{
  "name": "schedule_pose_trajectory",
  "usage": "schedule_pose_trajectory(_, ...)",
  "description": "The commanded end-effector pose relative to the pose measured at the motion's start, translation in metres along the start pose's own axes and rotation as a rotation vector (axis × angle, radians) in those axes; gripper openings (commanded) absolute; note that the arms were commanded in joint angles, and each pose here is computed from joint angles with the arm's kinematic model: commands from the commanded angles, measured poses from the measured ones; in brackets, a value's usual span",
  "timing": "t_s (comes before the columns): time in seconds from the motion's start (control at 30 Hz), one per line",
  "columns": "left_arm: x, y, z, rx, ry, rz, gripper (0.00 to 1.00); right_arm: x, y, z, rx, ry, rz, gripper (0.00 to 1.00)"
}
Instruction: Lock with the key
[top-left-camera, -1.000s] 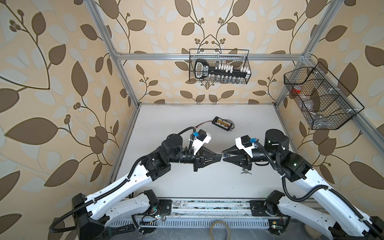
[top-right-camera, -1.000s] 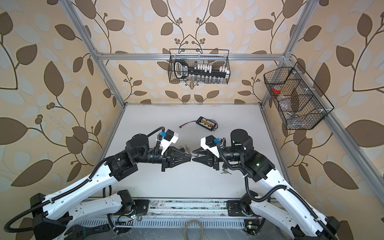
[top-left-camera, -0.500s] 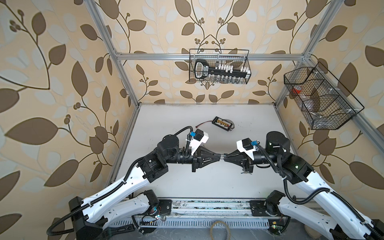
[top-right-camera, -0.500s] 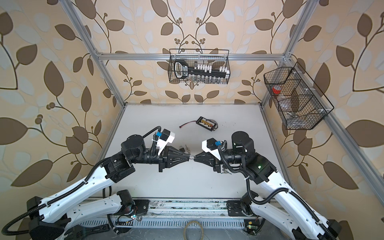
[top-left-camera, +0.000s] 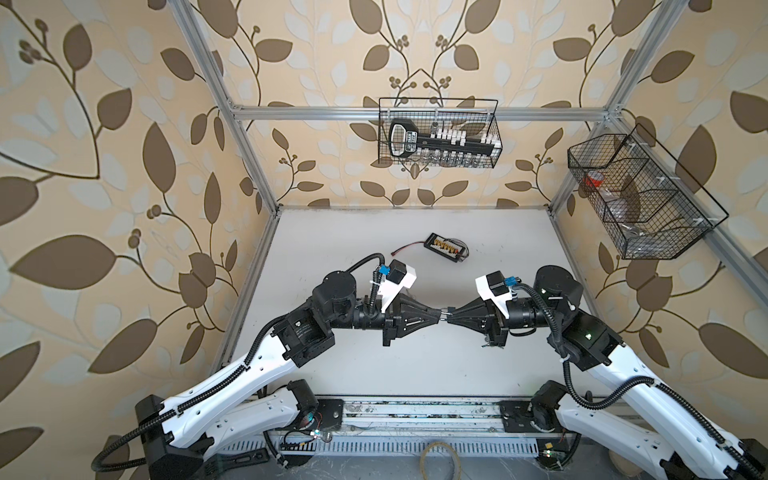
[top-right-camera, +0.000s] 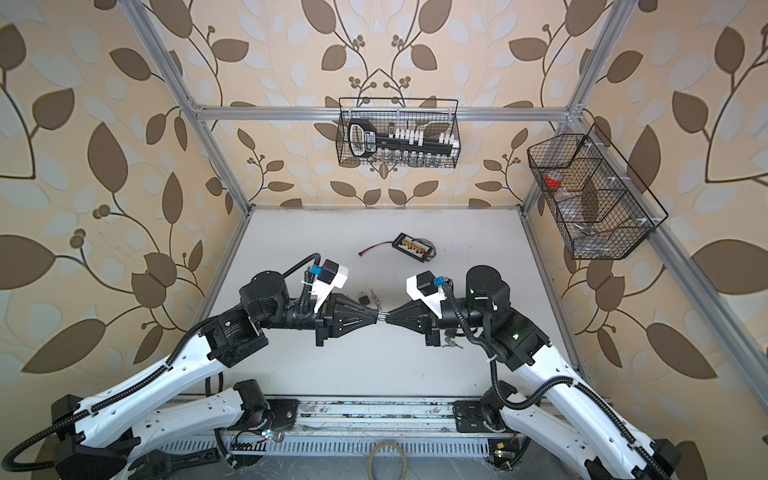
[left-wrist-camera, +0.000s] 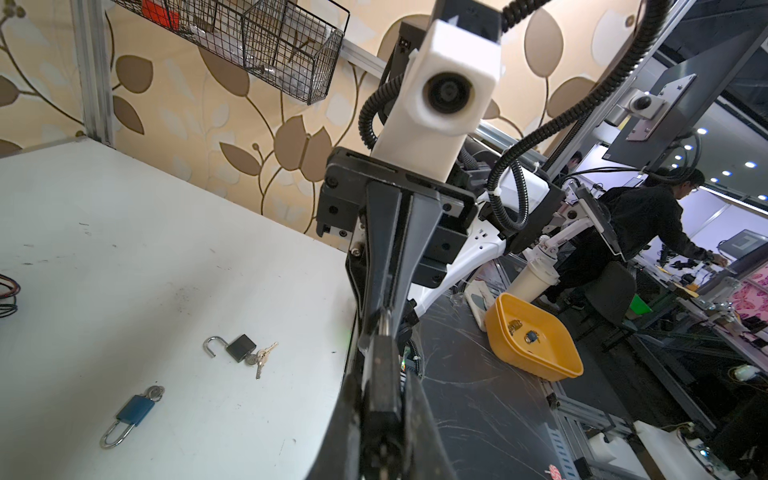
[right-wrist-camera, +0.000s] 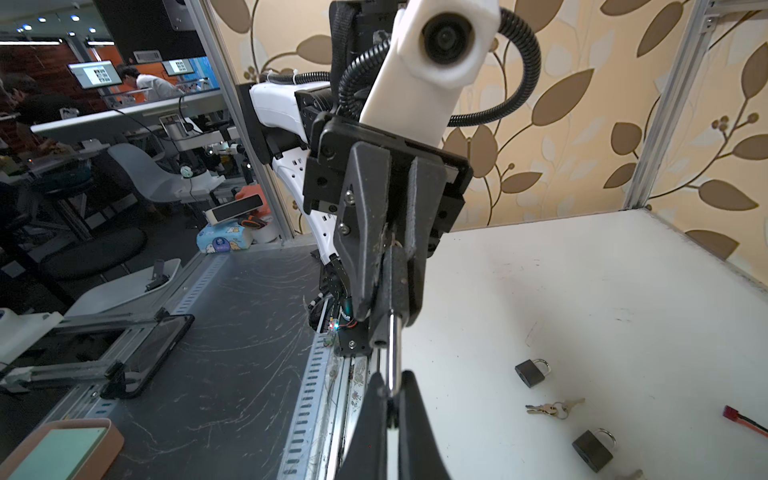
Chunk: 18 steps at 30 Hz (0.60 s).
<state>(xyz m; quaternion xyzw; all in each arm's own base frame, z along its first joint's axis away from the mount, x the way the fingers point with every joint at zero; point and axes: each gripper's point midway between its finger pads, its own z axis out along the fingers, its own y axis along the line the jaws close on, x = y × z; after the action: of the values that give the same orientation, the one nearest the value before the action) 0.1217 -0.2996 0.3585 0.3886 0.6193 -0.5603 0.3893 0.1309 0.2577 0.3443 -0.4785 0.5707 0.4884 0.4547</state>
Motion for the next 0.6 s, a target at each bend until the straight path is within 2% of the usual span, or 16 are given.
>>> schedule_pose_trajectory(0.0, -0.024, -0.001, -0.011, -0.067, -0.074, 0.109, 0.00, -0.011, 0.017, -0.003, -0.079, -0.050, 0.043, 0.00)
schedule_pose_trajectory(0.3, -0.023, 0.015, -0.007, -0.107, -0.004, 0.148, 0.00, -0.025, 0.010, 0.001, -0.155, -0.056, 0.162, 0.00)
schedule_pose_trajectory(0.57, -0.017, 0.015, -0.001, -0.045, 0.044, 0.121, 0.00, -0.032, -0.007, 0.000, -0.116, -0.071, 0.157, 0.00)
